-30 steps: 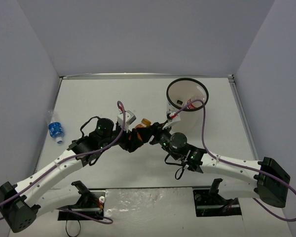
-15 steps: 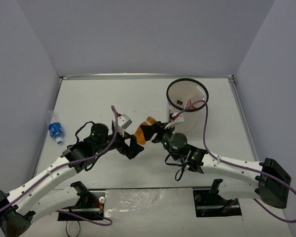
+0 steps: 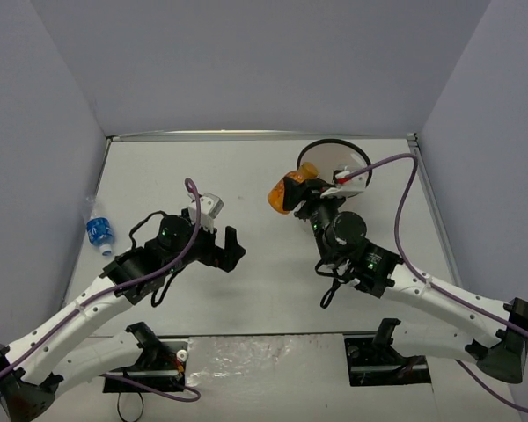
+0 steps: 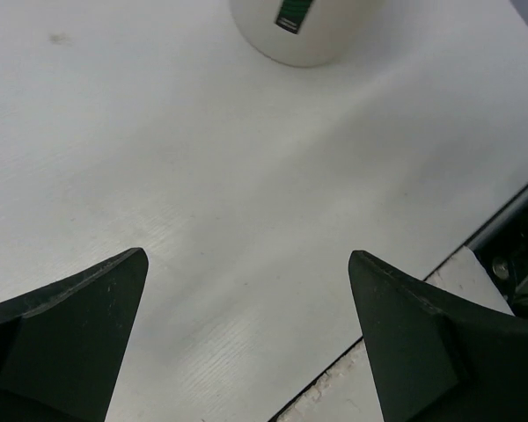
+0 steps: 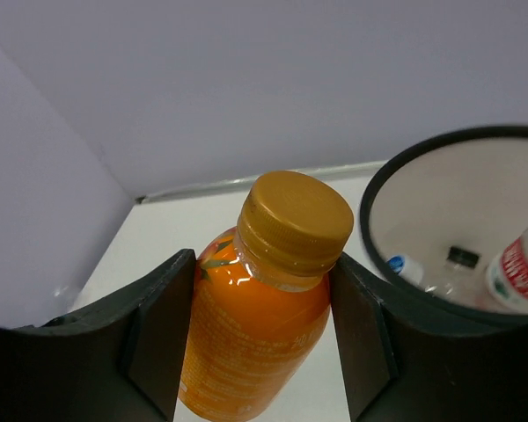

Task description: Put the plastic bottles in the bin

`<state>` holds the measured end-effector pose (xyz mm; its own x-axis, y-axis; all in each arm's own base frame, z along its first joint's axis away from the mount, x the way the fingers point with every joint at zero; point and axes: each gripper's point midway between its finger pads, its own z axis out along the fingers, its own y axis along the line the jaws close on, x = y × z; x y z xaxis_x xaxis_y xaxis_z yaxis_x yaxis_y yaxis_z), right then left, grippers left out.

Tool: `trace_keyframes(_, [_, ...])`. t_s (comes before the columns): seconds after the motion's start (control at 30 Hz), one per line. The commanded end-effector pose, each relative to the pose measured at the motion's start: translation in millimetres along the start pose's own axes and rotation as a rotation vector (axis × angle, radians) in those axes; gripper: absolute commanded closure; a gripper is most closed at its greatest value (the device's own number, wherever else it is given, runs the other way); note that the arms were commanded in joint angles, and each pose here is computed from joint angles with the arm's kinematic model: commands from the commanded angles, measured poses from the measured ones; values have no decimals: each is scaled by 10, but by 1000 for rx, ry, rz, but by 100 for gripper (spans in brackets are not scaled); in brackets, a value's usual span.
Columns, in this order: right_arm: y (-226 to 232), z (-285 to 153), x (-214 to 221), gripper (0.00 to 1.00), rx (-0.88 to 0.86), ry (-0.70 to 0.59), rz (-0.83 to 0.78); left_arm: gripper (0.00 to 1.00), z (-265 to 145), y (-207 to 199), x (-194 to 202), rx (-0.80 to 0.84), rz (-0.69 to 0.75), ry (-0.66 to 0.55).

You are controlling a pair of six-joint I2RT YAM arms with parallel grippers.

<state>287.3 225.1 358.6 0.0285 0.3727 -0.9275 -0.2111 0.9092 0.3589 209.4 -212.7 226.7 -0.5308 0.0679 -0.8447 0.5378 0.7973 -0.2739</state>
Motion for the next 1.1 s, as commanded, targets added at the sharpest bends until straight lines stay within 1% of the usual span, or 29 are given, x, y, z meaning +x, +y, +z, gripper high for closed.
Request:
trace_keyframes(0.0, [-276,257,-720,87,114,-122,-51,3,-103,238,-289,-190,-90,-62])
trace_keyframes(0.03, [-317,331,-750,88,112,-115,-61,3,-108,261,-269,-205,-95,-52])
trace_keyframes(0.13, [-584,517,-920,88,181,-125,-97,3,-106,368,-255,-271,-112,-47])
trace_keyframes(0.17, [-651,595,-895,88,198,-114,-128,3,-119,439,-249,-313,-113,-47])
trace_keyframes(0.23, [-863,723,-916,88,248,-109,-132,3,-129,522,-251,-363,-131,-50])
trace_keyframes(0.33, [-1081,866,-778,85,305,-83,-83,3,-108,632,-258,-427,-146,-56])
trace_keyframes(0.4, [-1235,953,-651,80,345,-61,-82,3,-92,686,-279,-457,-152,-46])
trace_keyframes(0.43, [-1277,987,-606,80,351,-50,-84,3,-83,735,-238,-481,-155,-29])
trace_keyframes(0.5, [-1329,1078,-452,77,349,-1,-95,3,-128,865,-284,-550,-195,-31])
trace_keyframes(0.53, [-1336,1105,-407,73,345,13,-97,3,-144,915,-296,-571,-215,-32])
trace_keyframes(0.6, [-1326,1149,-337,59,336,39,-98,3,-206,1117,-292,-635,-275,-36])
trace_keyframes(0.63, [-1331,1148,-340,54,337,39,-99,3,-198,1115,-270,-629,-280,-30])
trace_keyframes(0.7, [-1306,1156,-348,33,323,41,-94,3,-284,1317,-247,-679,-341,-42])
trace_keyframes(0.73, [-1289,1154,-359,21,314,42,-95,3,-332,1418,-251,-710,-361,-50])
trace_keyframes(0.83, [-1273,1124,-418,4,316,41,-92,3,-421,1625,-230,-781,-400,-60])
trace_keyframes(0.9, [-1279,1096,-457,3,323,38,-89,3,-462,1735,-225,-817,-420,-58])
trace_keyframes(0.93, [-1304,1070,-483,1,337,33,-90,3,-518,1869,-218,-856,-437,-55])
trace_keyframes(1.07, [-1388,922,-641,0,381,-4,-98,3,-657,2369,-61,-1013,-545,24])
